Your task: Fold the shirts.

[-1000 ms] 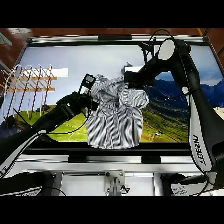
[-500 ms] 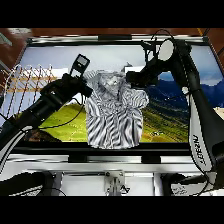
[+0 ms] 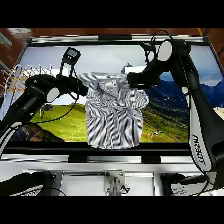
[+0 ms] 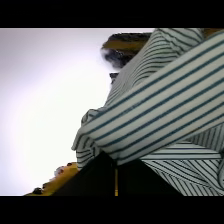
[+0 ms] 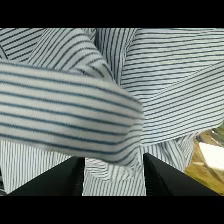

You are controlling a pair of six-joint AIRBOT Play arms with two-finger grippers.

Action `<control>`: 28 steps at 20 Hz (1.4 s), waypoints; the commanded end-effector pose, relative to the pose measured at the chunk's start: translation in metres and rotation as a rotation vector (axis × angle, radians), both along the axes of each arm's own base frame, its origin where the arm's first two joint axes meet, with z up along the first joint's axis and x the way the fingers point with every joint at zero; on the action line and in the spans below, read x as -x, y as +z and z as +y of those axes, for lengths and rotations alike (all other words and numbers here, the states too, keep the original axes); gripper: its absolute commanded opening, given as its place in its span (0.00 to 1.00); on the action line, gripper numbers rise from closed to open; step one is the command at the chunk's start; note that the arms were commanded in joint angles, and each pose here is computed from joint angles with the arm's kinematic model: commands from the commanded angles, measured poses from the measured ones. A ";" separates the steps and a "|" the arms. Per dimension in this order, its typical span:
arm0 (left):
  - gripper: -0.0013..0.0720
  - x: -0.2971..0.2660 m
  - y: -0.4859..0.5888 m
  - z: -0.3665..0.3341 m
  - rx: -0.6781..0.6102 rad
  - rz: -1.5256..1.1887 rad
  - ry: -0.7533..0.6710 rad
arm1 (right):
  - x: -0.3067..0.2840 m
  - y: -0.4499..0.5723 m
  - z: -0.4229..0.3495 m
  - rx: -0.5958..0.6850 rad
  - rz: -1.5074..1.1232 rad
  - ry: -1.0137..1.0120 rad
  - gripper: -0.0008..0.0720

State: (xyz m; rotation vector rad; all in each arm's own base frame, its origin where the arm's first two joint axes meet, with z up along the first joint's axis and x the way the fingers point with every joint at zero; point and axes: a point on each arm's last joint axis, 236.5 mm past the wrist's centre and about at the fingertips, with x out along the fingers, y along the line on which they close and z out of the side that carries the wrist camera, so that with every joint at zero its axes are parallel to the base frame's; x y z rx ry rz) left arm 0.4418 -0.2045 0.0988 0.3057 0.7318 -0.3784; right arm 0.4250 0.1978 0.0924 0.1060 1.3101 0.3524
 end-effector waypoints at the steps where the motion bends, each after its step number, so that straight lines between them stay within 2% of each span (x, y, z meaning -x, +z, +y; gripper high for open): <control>1: 0.09 0.017 -0.009 -0.025 0.125 0.108 -0.022 | 0.004 0.001 0.006 -0.018 0.005 0.037 0.72; 3: 0.09 0.016 -0.010 -0.025 0.126 0.109 -0.020 | 0.002 0.001 0.004 -0.009 -0.002 0.042 0.73; 4: 0.09 0.015 -0.010 -0.023 0.127 0.109 -0.014 | 0.000 0.000 -0.001 0.004 -0.009 0.042 0.91; 5: 0.09 0.014 -0.010 -0.019 0.128 0.109 -0.007 | -0.001 -0.001 -0.004 0.008 -0.005 0.039 0.93; 8: 0.09 0.008 -0.010 -0.008 0.142 0.112 0.023 | -0.002 -0.010 -0.022 -0.004 0.042 -0.001 0.93; 13: 0.09 -0.001 -0.009 0.010 0.145 0.109 0.063 | -0.008 -0.037 0.008 -0.179 0.067 -0.009 0.93; 17: 0.09 -0.002 -0.009 0.012 0.147 0.108 0.067 | -0.009 -0.064 0.034 -0.177 0.056 0.026 0.92; 18: 0.09 -0.002 -0.009 0.012 0.148 0.105 0.067 | -0.006 -0.068 0.041 -0.170 0.054 0.053 0.77; 20: 0.09 -0.003 -0.009 0.013 0.148 0.104 0.069 | -0.002 -0.068 0.053 -0.163 0.044 0.079 0.17; 21: 0.09 -0.003 -0.009 0.015 0.147 0.106 0.073 | -0.001 -0.062 0.054 -0.171 0.035 0.081 0.13; 28: 0.09 0.003 0.060 0.026 0.061 0.071 -0.011 | -0.008 0.084 0.047 -0.275 -0.377 0.095 0.13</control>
